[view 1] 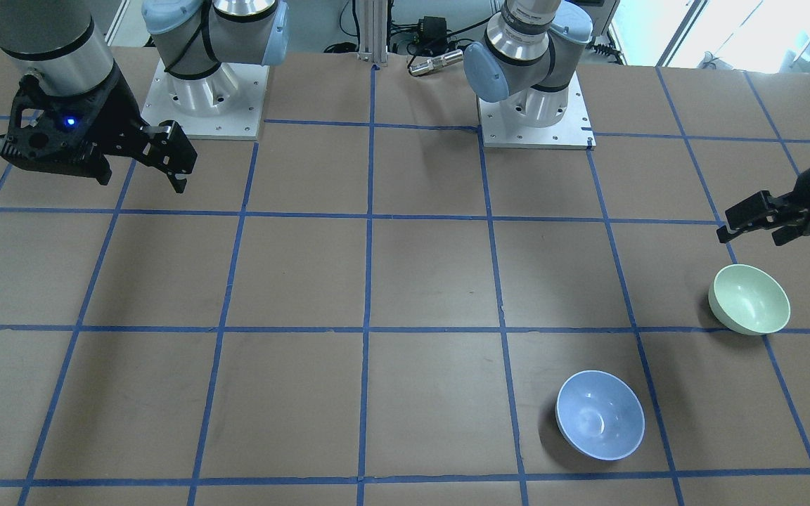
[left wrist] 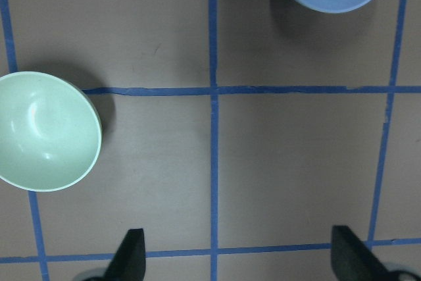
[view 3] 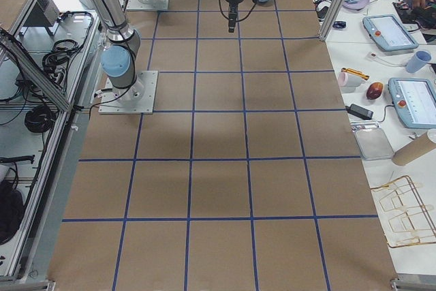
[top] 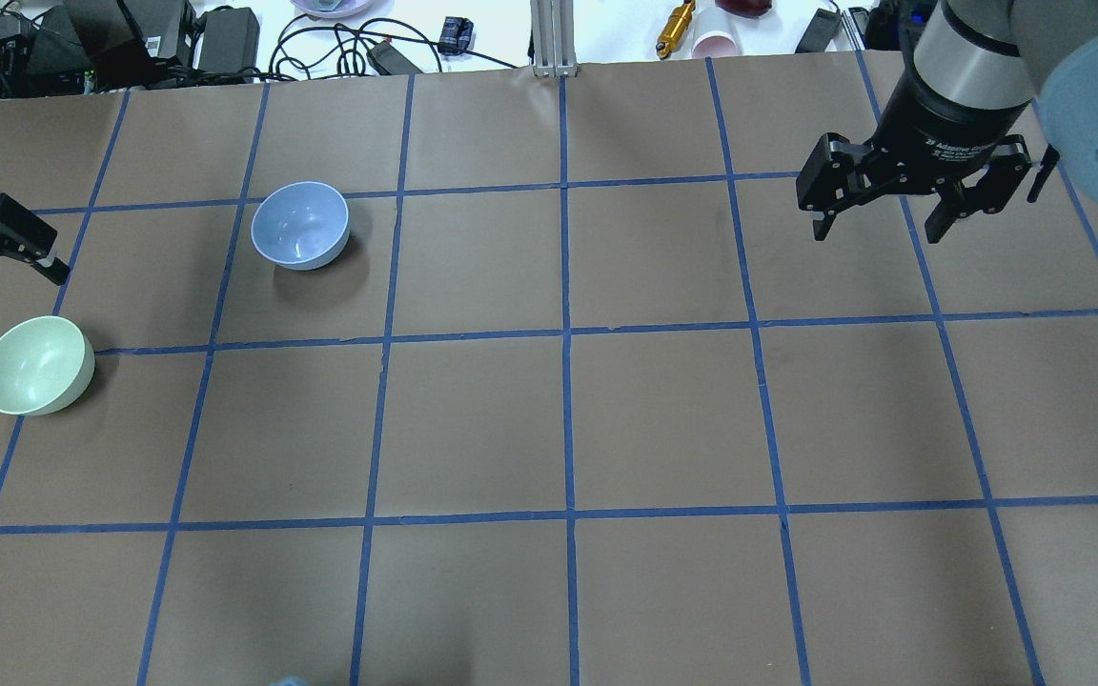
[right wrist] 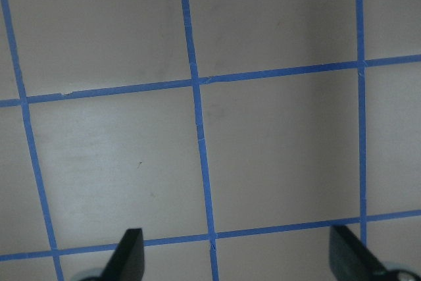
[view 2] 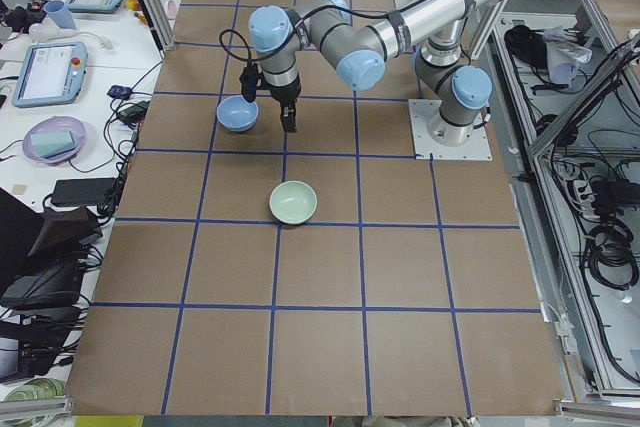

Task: Stack green bowl on blue bowl
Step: 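Move the left gripper over to the pale green bowl, then lower the left gripper and grasp the pale green bowl's rim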

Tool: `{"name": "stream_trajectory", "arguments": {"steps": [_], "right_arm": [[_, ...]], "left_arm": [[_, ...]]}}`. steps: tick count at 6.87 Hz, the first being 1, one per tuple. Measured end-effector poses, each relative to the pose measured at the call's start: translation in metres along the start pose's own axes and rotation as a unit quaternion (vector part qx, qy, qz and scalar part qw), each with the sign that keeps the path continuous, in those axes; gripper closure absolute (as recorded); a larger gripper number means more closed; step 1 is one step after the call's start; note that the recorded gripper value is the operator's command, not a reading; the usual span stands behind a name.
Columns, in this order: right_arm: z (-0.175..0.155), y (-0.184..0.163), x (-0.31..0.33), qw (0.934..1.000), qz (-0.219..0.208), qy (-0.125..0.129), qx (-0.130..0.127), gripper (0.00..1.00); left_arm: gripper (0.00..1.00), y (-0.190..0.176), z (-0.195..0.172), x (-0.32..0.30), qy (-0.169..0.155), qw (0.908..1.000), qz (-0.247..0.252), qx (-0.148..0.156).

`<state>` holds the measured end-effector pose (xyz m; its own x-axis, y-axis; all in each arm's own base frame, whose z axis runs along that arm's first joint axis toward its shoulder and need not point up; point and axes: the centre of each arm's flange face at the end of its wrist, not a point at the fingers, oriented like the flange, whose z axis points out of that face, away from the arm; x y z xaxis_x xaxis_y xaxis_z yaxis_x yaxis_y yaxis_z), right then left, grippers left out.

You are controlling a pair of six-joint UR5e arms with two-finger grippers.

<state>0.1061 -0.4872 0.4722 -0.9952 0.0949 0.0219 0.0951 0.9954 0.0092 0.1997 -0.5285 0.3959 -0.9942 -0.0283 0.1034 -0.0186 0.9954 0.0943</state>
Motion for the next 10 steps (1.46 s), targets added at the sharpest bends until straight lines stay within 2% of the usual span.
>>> {"name": "stream_trajectory", "arguments": {"steps": [5, 7, 10], "right_arm": [[0.0, 0.0, 0.0, 1.0, 0.0, 0.0, 0.0, 0.0], [0.0, 0.0, 0.0, 1.0, 0.0, 0.0, 0.0, 0.0], [0.0, 0.0, 0.0, 1.0, 0.0, 0.0, 0.0, 0.0]], "left_arm": [[0.0, -0.001, 0.095, -0.145, -0.005, 0.9994, 0.003, 0.033], [0.0, -0.002, 0.123, -0.175, -0.003, 0.9988, 0.023, 0.042], [0.0, -0.008, 0.158, -0.197, 0.024, 0.997, 0.036, 0.063]]}}
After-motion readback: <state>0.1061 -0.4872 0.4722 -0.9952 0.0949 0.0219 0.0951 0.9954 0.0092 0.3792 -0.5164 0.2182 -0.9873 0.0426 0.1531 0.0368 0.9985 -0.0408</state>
